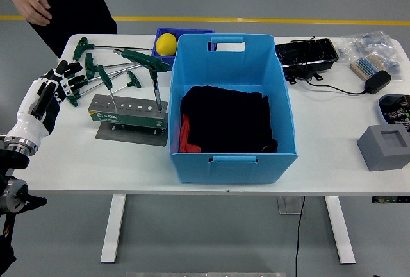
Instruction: Lift tool from toolbox,place it in box,lift tool from toolbox,place it in box
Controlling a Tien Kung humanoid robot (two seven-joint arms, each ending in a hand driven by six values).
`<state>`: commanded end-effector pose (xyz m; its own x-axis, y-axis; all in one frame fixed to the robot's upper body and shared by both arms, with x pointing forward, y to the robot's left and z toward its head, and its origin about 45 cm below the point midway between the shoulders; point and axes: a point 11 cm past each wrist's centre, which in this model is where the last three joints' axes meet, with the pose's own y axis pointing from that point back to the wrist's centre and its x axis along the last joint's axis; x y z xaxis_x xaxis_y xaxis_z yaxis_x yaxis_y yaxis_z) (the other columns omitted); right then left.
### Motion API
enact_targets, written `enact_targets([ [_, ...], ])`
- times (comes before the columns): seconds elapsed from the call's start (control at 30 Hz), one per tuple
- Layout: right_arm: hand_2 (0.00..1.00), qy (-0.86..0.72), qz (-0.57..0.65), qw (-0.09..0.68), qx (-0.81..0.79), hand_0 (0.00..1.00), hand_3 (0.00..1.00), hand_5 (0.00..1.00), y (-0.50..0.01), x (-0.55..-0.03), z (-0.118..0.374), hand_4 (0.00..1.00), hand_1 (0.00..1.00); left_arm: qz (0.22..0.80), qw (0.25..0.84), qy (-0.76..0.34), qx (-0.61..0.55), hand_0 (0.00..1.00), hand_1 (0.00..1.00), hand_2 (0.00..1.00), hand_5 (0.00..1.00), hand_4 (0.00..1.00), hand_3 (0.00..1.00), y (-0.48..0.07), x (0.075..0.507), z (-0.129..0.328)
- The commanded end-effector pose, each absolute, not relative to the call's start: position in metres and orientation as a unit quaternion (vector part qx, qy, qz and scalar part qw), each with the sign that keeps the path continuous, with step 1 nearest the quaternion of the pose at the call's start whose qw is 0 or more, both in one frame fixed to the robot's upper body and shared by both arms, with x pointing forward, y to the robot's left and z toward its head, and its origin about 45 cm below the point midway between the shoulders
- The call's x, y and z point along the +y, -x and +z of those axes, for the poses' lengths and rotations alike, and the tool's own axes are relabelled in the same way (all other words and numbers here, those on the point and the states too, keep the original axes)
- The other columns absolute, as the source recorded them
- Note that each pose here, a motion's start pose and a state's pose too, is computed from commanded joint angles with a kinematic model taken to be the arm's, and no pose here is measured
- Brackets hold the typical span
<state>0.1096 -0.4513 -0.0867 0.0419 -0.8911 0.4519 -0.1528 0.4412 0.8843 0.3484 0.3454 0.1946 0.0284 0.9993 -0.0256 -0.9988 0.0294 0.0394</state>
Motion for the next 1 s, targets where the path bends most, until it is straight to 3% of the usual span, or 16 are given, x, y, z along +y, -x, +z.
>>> enact_targets([
  [1.0,0.675,-0.425,-0.317,0.579,-0.619,0.618,0.543,0.647,-0.112,-0.452,-0.086,0.776,0.602,0.696,0.717,-0.018,-0.035,0.797,0.816,0.854,0.804,0.946,0.754,-0.356,0.346,0.212],
])
